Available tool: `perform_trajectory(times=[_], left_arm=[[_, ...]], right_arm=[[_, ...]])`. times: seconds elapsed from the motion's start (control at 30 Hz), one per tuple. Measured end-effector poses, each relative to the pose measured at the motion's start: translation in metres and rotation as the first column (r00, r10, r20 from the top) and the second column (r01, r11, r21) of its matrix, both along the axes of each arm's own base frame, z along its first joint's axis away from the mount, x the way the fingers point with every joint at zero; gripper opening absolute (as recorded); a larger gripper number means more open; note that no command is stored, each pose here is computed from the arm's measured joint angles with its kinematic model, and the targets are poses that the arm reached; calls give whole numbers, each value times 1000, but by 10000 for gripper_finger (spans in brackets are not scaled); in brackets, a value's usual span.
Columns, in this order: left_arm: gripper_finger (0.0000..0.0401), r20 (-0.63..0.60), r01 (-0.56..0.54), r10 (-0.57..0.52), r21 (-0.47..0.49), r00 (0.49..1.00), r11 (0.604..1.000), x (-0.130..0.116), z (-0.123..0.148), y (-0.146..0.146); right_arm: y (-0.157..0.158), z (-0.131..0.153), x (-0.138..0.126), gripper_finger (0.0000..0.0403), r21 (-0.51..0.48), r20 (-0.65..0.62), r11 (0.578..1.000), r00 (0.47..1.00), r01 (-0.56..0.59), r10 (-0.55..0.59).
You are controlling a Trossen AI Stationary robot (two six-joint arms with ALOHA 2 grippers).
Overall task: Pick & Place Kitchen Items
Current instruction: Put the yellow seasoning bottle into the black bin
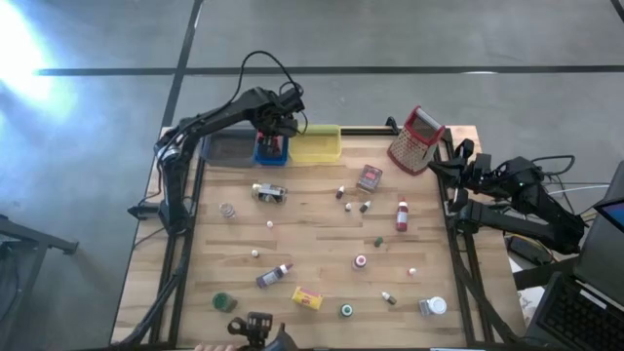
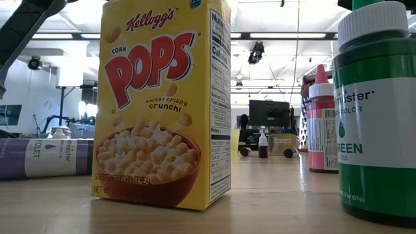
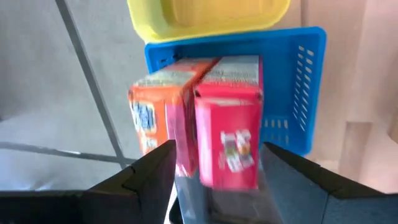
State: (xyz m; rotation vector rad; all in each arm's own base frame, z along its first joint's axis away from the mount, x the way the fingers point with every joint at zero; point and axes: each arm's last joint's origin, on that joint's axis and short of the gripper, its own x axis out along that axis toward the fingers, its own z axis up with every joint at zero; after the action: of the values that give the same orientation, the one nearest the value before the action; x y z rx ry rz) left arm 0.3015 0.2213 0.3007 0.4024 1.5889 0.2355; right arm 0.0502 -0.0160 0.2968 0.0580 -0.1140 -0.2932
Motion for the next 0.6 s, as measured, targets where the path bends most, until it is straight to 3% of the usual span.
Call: perform_trajectory(times=[0.4,0.6], left_arm=[[239,57,-170,172,-38,984,985,-15,48,-11],[239,223,-120,166,-206,961,971,-27,71,-27]], right_arm=[[0,0,0,8,-1,0,1000,1000,0,0],[0,0,0,8,0,0,1000,1000,0,0]])
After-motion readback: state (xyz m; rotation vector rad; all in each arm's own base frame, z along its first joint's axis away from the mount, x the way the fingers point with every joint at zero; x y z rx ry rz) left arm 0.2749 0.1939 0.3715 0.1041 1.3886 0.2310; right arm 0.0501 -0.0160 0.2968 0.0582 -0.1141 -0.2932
